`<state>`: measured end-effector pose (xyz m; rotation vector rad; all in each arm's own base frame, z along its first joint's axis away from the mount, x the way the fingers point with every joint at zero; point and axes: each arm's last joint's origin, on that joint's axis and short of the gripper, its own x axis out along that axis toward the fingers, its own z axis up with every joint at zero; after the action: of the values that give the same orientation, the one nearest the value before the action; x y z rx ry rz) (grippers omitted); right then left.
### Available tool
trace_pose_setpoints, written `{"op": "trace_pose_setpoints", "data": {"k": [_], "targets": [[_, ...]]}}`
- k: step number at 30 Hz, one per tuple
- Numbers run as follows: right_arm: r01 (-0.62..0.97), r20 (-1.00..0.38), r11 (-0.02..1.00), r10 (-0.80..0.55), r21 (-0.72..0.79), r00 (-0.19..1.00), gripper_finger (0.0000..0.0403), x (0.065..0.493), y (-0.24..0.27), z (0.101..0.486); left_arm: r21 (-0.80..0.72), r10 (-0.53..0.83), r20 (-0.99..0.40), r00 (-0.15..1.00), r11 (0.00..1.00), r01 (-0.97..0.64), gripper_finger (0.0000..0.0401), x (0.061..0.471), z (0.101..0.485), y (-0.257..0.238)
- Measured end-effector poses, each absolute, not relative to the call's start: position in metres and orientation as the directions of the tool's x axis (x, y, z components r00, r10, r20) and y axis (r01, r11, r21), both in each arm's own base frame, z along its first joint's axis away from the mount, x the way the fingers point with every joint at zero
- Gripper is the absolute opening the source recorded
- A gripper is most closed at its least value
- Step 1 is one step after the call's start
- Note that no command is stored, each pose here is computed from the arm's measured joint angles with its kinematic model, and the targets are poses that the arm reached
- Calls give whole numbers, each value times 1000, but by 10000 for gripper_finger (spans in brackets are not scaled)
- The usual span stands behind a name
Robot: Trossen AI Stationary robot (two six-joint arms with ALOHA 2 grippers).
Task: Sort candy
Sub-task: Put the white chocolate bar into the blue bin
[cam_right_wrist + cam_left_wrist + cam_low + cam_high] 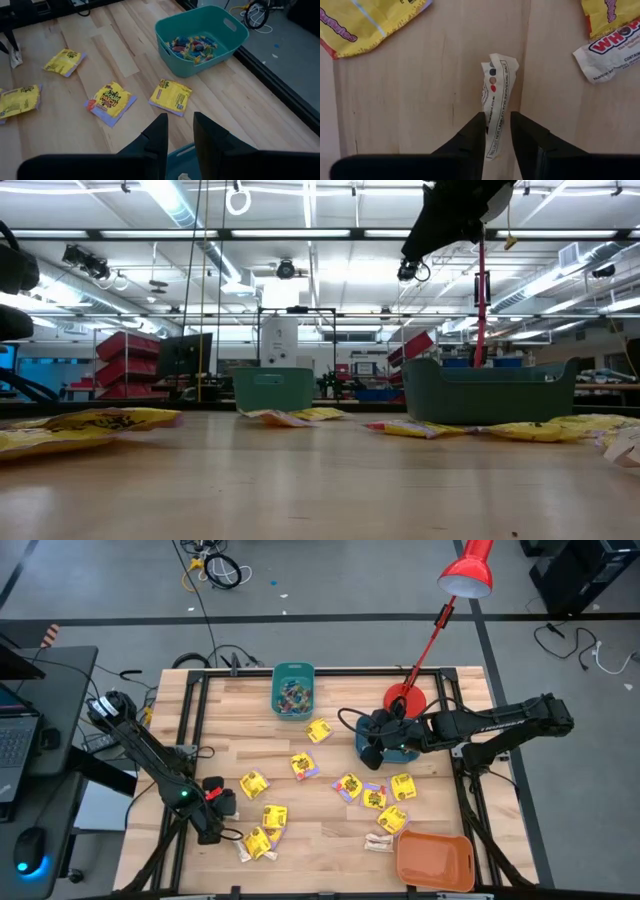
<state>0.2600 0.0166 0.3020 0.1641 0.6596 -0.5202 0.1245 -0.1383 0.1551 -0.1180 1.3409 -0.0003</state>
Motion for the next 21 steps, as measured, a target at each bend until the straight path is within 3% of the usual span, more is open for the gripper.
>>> {"op": "trace_pose_setpoints", "data": {"k": [11, 21], "targets": [[480, -622, 875, -408, -59, 668, 78, 260, 17, 302, -99, -74, -971, 229, 990, -99, 9, 125, 155, -139], [455, -613, 887, -404, -81, 679, 78, 260, 18, 304, -187, -145, -958, 246, 970, -156, 2, 130, 163, -146]]}}
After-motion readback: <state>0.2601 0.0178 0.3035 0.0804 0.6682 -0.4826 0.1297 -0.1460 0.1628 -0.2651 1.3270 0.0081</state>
